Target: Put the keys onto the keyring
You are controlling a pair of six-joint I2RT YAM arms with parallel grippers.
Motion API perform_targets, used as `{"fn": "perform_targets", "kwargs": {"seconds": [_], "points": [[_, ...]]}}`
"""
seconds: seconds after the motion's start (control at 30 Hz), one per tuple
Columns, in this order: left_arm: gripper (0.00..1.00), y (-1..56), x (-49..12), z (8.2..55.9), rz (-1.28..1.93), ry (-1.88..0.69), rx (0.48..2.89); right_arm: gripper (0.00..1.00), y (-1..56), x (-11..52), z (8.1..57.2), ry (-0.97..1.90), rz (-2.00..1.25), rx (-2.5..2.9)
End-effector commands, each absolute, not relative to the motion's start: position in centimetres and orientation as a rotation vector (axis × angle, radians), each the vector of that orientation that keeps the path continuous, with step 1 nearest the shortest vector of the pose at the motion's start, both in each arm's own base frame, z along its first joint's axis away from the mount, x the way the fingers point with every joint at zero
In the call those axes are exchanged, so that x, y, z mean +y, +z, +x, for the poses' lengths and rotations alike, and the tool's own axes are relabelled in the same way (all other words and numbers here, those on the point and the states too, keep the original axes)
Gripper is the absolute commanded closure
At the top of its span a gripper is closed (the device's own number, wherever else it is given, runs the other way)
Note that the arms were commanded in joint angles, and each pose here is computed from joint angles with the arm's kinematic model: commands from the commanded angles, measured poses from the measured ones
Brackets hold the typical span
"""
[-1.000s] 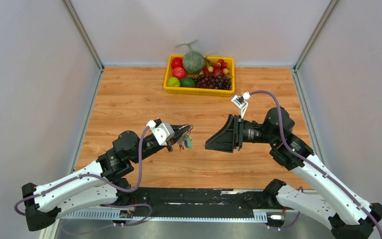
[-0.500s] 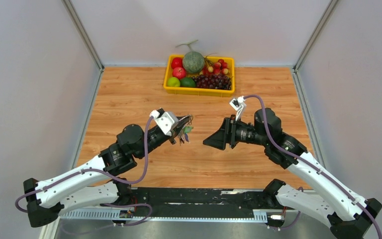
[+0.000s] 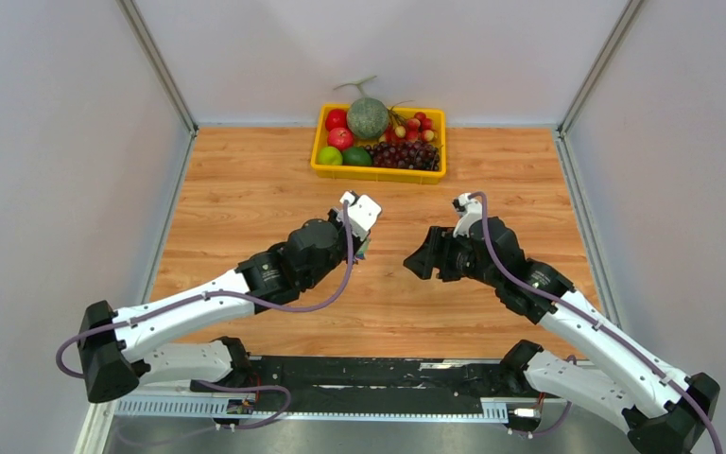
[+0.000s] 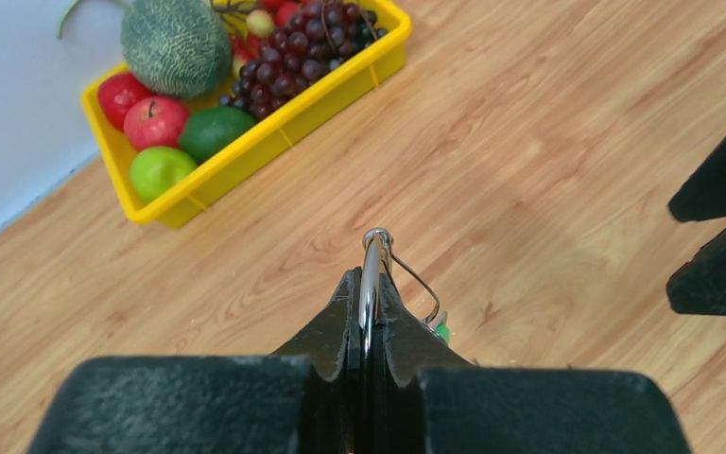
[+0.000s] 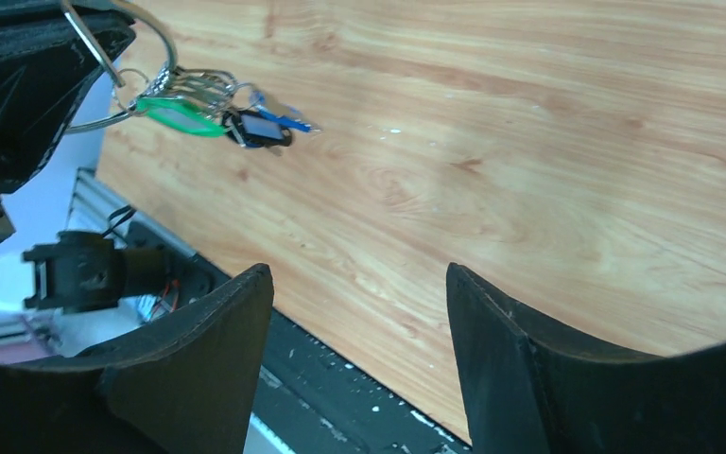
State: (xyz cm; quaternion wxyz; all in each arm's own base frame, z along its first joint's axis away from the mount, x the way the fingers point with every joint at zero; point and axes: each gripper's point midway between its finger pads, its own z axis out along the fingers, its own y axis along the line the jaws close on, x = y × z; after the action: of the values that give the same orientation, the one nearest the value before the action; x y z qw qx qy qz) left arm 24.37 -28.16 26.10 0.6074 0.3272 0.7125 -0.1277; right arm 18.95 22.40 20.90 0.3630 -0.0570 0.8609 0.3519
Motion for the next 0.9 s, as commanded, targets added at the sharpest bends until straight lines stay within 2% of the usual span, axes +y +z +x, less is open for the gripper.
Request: {"fn": "perform_targets", "kwargs": {"seconds": [0.0,0.37,0.67,0.87], "points": [[1.00,26.7,-28.3,25.6,0.677,-0.248,1.684,0.30,19.9,20.4,20.5,0.753,-0.076,2.196],[1.00,16.7,-27.8,29.1,0.756,0.049,1.898,0.26,18.1,20.0,20.7,0.702,-0.081,2.225],[0.97,13.3,-22.3,31.6,0.706,0.386,1.997,0.24,16.8,20.0,21.1,0.662,-0.103,2.244],[0.93,11.9,-20.2,31.2,0.702,0.488,2.051,0.23,16.0,20.4,21.6,0.643,-0.124,2.258]]}}
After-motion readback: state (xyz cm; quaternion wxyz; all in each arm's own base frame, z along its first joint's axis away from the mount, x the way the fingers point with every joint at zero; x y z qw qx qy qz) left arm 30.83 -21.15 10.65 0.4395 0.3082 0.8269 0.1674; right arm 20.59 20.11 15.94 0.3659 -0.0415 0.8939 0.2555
